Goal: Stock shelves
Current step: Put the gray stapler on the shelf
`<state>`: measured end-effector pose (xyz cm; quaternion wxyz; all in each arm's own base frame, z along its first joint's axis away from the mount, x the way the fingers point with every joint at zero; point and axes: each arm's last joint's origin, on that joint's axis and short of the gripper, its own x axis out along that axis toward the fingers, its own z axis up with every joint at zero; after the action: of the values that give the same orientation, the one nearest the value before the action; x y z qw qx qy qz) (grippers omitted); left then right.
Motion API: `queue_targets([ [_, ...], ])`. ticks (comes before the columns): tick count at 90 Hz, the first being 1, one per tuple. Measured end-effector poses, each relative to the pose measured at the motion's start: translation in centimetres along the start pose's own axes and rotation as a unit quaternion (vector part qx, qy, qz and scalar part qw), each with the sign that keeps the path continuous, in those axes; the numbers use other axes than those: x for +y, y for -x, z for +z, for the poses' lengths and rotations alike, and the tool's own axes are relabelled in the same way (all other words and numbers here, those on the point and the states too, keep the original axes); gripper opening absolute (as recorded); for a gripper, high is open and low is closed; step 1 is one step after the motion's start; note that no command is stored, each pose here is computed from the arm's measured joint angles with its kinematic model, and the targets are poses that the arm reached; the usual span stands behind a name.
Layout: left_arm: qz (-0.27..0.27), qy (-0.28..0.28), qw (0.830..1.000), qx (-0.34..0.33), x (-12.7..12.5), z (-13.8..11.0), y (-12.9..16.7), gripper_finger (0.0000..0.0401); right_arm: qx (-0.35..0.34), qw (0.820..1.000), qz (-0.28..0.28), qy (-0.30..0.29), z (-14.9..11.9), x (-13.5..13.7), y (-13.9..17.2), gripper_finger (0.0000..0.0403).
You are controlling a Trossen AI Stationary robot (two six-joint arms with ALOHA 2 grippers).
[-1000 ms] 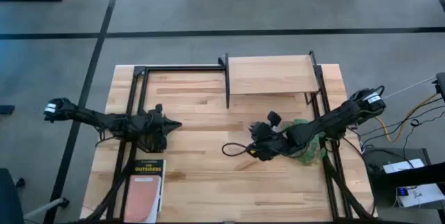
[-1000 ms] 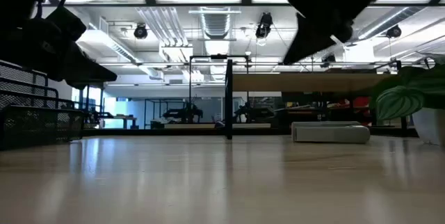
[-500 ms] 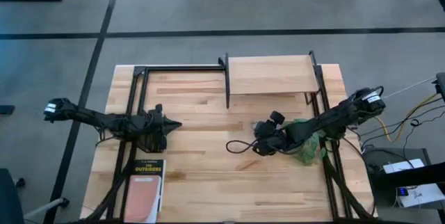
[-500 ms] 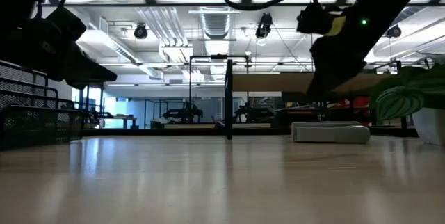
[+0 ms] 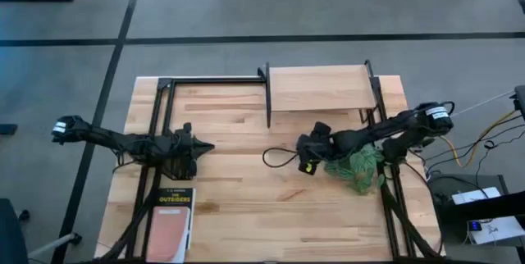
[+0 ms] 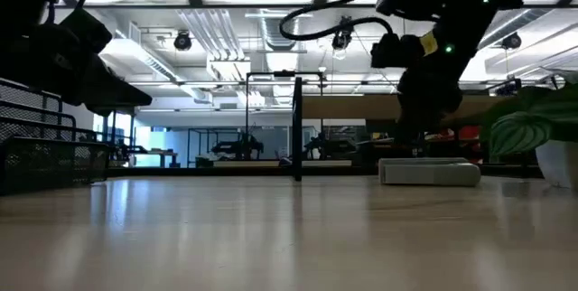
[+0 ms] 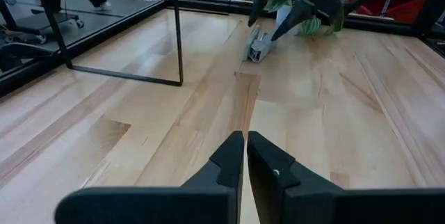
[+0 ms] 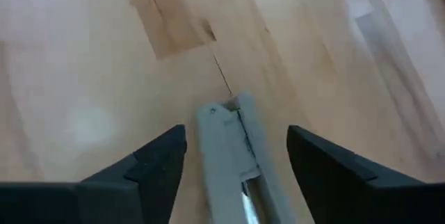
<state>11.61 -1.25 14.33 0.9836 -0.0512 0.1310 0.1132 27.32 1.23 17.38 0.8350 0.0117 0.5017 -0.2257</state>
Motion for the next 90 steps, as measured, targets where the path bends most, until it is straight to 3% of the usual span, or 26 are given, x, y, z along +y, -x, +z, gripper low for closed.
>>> queue_targets([
  [38, 0.000, 0.000, 1.000, 0.000, 0.0, 0.0, 0.0, 0.0004, 0.052, 0.999, -0.002, 0.006, -1.1, -0.7, -2.6, 0.0247],
  [90, 0.000, 0.000, 1.000, 0.000, 0.0, 0.0, 0.0, 0.0004, 0.080, 0.996, 0.026, -0.003, -1.2, 0.0, -4.0, 0.0180],
])
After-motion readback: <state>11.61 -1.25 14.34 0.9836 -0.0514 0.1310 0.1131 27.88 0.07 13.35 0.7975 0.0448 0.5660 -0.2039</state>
